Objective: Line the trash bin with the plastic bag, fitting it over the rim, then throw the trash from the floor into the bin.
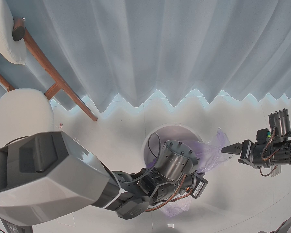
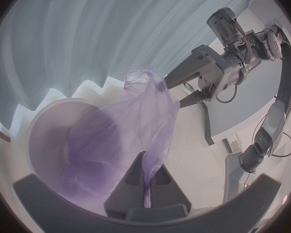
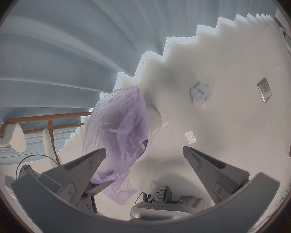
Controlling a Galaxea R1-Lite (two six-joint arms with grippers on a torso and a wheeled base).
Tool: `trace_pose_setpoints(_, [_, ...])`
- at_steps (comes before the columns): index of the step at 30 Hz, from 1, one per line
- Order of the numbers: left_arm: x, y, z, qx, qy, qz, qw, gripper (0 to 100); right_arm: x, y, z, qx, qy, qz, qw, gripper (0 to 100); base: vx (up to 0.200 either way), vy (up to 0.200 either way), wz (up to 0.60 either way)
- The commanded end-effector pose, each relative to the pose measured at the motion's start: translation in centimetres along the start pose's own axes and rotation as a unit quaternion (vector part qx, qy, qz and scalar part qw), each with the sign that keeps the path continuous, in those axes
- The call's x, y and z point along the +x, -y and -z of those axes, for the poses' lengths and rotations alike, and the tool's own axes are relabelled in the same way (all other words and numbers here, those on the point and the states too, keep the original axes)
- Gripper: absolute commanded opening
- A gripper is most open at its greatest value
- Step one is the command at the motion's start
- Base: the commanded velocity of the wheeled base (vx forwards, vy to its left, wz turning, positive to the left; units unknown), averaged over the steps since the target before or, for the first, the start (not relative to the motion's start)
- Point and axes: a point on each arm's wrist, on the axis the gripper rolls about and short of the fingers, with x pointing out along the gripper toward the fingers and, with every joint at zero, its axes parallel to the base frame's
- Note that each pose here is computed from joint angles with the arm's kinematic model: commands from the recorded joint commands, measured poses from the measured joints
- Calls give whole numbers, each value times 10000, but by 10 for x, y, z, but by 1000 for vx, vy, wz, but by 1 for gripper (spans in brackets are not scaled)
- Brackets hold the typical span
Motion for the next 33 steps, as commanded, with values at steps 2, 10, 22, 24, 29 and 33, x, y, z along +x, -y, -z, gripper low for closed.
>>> trace_pose_setpoints(2, [0, 0, 0, -3, 4, -4, 10000, 0, 11, 0, -5, 22, -47, 67, 10000, 100, 0, 0, 0])
trace_pose_setpoints(10, [0, -1, -3, -4, 51, -6, 10000, 0, 20, 2, -5, 47, -148, 158, 9998, 100, 0, 0, 0])
trace_pose_setpoints(22, [1, 0, -4, -26, 73, -4, 10000, 0, 33, 5, -5, 44, -198, 193, 9996, 100, 0, 0, 0])
trace_pose_setpoints(24, [1, -1, -4, -30, 74, -10, 10000, 0, 37, 6, -5, 47, -238, 216, 9995, 100, 0, 0, 0])
trace_pose_setpoints(29, [0, -1, -4, -60, 83, -17, 9999, 0, 42, 7, -4, -12, -307, 265, 9992, 100, 0, 0, 0])
trace_pose_setpoints(33, [0, -1, -4, -88, 91, -94, 9999, 0, 45, 8, -2, -21, -335, 346, 9988, 100, 0, 0, 0])
